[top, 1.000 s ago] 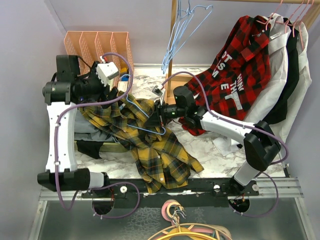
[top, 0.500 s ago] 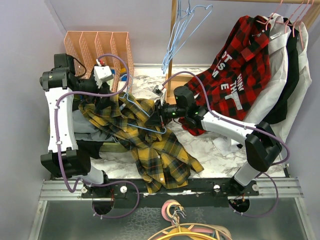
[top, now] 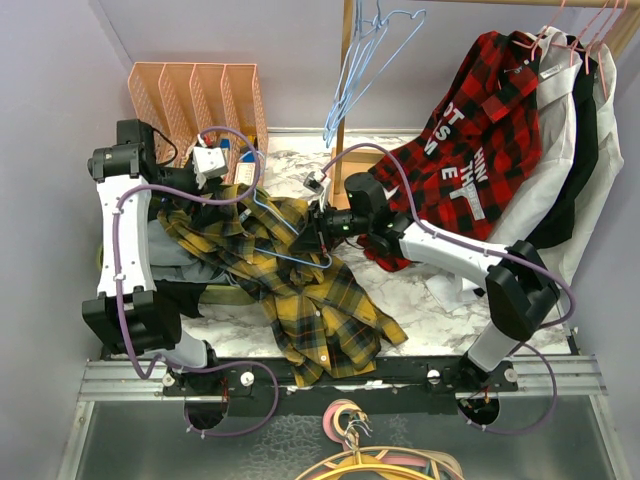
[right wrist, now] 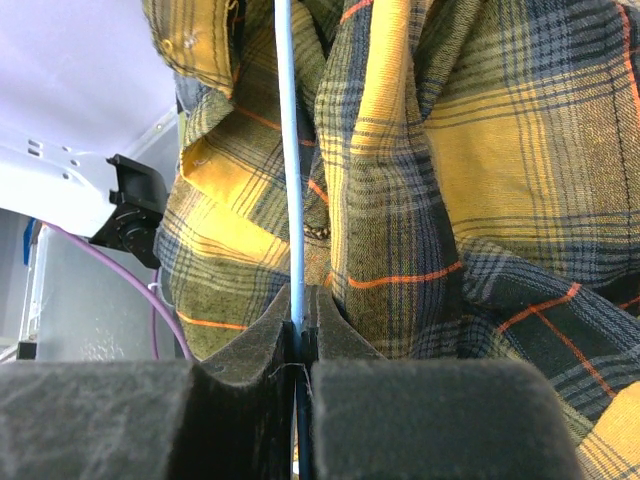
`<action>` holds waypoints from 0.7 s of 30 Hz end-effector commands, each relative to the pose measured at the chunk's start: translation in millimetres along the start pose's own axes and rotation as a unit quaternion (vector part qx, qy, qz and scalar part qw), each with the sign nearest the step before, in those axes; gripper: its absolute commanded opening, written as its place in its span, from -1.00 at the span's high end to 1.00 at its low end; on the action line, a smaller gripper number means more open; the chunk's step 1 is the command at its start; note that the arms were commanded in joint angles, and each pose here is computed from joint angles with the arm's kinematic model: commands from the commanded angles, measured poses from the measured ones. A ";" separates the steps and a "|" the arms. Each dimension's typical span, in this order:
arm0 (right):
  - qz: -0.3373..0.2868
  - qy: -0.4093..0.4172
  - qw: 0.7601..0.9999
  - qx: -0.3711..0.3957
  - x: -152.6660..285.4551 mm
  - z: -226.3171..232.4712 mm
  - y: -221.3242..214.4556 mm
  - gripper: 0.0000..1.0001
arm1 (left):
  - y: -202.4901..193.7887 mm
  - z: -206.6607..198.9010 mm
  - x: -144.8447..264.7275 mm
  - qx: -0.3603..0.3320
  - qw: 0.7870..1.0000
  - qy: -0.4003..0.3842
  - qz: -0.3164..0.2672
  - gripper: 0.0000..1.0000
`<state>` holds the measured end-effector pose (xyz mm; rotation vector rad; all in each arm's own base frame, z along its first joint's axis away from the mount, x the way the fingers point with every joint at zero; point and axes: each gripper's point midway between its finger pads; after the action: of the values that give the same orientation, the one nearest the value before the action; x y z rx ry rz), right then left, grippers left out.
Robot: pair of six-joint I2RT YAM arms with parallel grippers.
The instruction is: Place the shirt on the hanger
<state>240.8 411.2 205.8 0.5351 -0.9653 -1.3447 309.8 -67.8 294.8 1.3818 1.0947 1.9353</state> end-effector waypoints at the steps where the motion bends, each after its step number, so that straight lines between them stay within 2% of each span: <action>1: 0.000 0.004 1.000 0.012 -7.4 -0.9 5.9 0.98 | 3.3 -2.6 -7.7 -0.027 0.999 -0.020 -0.021 -0.79; 8: 0.002 0.012 1.000 0.001 -9.6 0.0 4.0 0.98 | 0.9 7.1 -20.4 -0.017 0.999 -0.037 -0.016 -0.76; 16: -0.008 0.009 1.000 0.012 -5.3 4.0 10.9 0.97 | -11.4 -14.8 -41.9 -0.032 0.996 -0.080 0.011 -0.50; 18: -0.008 0.007 1.000 0.013 -5.1 3.6 12.5 0.98 | -12.6 -16.7 -42.8 -0.031 0.996 -0.083 0.013 -0.31; 21: -0.009 0.002 1.000 0.014 -5.7 2.2 14.4 0.98 | -15.5 -19.3 -42.3 -0.033 0.996 -0.084 0.018 0.19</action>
<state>242.2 413.9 199.7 0.5143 -0.9540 -1.3378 312.7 -99.7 256.2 1.5189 0.9684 1.8124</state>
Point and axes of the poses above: each gripper's point midway between its finger pads, its own x axis back along the fingers, its own z axis along the line the jaws close on, y = z × x
